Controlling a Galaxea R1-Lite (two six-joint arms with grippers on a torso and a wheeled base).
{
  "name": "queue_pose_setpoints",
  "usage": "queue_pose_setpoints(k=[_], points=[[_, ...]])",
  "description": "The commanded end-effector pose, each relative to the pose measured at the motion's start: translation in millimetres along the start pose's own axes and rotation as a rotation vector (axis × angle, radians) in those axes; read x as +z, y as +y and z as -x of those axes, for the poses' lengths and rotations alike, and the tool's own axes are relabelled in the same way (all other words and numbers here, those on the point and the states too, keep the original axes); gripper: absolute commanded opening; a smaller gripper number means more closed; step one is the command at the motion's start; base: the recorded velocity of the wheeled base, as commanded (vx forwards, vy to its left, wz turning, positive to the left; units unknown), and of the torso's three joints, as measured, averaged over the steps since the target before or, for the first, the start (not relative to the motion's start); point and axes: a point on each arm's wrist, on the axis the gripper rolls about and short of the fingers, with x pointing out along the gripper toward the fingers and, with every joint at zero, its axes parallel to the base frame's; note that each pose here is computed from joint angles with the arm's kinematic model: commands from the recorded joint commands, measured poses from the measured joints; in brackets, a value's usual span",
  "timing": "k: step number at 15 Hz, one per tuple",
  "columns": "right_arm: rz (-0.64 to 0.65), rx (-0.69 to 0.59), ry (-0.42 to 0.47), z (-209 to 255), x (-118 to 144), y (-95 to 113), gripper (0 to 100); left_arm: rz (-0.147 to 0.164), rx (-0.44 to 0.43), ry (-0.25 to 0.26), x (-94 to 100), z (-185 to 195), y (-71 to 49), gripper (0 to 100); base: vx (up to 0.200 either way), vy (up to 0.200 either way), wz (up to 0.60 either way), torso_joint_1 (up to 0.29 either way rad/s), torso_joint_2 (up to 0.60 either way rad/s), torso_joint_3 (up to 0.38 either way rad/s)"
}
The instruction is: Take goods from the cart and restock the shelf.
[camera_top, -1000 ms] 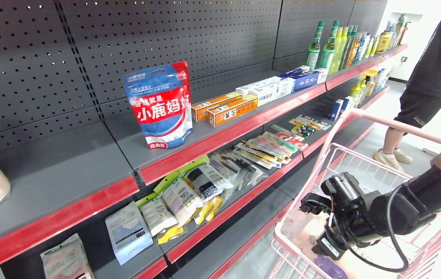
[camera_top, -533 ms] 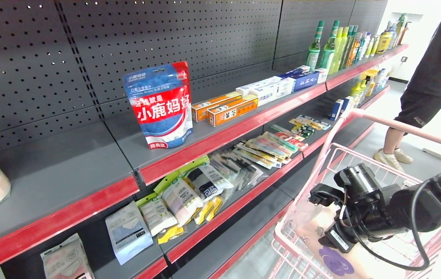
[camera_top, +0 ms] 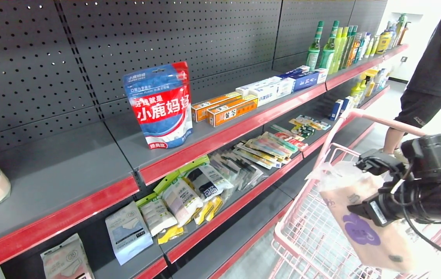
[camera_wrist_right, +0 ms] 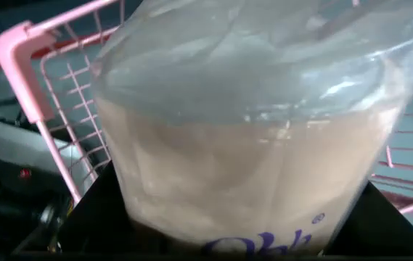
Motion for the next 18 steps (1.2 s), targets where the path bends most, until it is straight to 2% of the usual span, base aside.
queue_pose_setpoints(k=[1,4,7,10,13,18], points=[[-0.111,-0.094,-0.141,43,2,-19,0,0.000,0.001,0.000,0.0,0,0.0,100,0.000,0.000,0.00,0.000,0.00,0.000],[-0.189,-0.168,-0.209,80,-11,-29,0,0.002,0.001,0.000,0.0,0,0.0,100,0.000,0.000,0.00,0.000,0.00,0.000],[-0.372,-0.221,-0.293,107,-18,-32,0,0.002,0.001,0.000,0.0,0,0.0,100,0.000,0.000,0.00,0.000,0.00,0.000],[-0.390,-0.248,-0.308,137,-38,-24,0,0.002,0.001,0.000,0.0,0,0.0,100,0.000,0.000,0.00,0.000,0.00,0.000],[-0.399,-0.280,-0.400,163,-54,-16,0,0.002,0.001,0.000,0.0,0,0.0,100,0.000,0.000,0.00,0.000,0.00,0.000],[-0.409,-0.300,-0.391,192,-88,0,0,0.002,0.001,0.000,0.0,0,0.0,100,0.000,0.000,0.00,0.000,0.00,0.000]])
